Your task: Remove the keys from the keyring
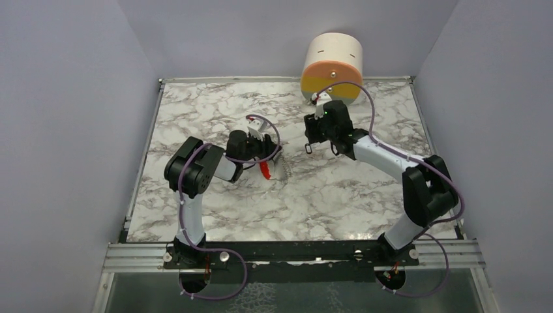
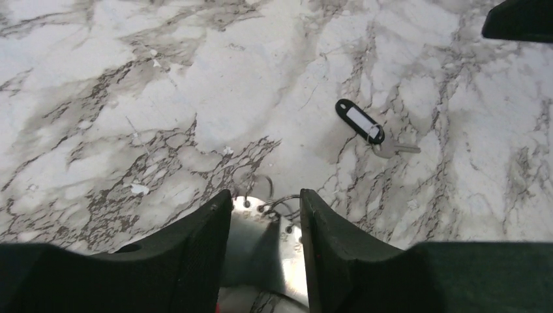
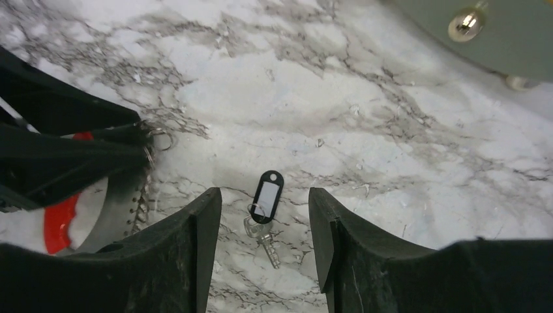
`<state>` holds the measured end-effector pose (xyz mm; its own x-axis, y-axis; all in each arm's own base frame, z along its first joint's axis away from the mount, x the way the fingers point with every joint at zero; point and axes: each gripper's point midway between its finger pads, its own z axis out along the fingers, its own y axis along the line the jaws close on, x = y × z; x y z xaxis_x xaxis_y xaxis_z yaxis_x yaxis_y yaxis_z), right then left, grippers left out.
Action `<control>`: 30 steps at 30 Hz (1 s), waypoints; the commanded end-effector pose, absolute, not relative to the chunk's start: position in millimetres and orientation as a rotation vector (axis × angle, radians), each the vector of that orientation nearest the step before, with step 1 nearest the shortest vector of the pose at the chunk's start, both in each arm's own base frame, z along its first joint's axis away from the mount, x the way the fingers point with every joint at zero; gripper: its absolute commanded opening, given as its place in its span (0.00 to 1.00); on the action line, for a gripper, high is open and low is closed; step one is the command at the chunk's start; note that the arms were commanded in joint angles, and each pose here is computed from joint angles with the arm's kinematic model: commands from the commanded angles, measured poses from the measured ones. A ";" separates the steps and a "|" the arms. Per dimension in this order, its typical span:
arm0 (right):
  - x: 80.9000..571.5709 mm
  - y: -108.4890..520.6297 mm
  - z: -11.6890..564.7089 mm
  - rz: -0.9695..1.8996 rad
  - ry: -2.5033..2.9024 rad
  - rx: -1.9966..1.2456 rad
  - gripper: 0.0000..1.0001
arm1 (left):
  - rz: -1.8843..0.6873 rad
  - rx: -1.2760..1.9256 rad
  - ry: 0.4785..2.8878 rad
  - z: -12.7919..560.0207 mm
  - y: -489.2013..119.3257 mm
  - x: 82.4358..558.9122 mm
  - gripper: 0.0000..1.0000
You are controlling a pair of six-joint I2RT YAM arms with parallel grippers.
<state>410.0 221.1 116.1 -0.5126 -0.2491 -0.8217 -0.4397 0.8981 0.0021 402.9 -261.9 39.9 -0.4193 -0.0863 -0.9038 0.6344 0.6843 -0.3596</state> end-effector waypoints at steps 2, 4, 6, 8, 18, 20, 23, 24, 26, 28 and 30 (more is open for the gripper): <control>418.3 216.3 168.4 0.252 1.969 -0.438 0.54 | -0.944 0.468 1.732 82.0 -274.9 404.8 0.62; 417.1 210.2 173.5 0.229 1.957 -0.413 0.54 | -0.948 0.461 1.726 86.1 -274.5 405.5 0.73; 414.9 203.9 178.4 0.209 1.945 -0.390 0.55 | -0.949 0.453 1.722 89.3 -273.7 405.3 0.82; 411.3 198.9 181.6 0.198 1.931 -0.374 0.55 | -0.950 0.445 1.722 91.5 -273.1 405.3 0.98; 398.0 181.3 227.6 0.186 1.815 -0.299 0.56 | -0.808 0.364 1.783 86.7 -251.7 413.7 0.99; 393.3 174.2 245.4 0.178 1.758 -0.271 0.56 | -0.778 0.368 1.762 97.6 -246.4 411.7 0.99; 385.4 159.8 265.3 0.148 1.685 -0.225 0.58 | -0.748 0.384 1.728 116.4 -241.2 409.3 0.99; 382.8 155.0 272.3 0.136 1.663 -0.209 0.58 | -0.740 0.391 1.719 121.9 -239.7 408.3 0.99; 377.6 144.4 280.7 0.109 1.636 -0.176 0.58 | -0.731 0.397 1.698 133.8 -236.6 404.2 0.99; 371.6 134.3 288.1 0.086 1.612 -0.142 0.58 | -0.724 0.398 1.675 144.9 -233.2 398.4 0.99; 364.3 120.7 295.5 0.056 1.583 -0.091 0.58 | -0.713 0.399 1.660 152.5 -229.2 392.0 0.99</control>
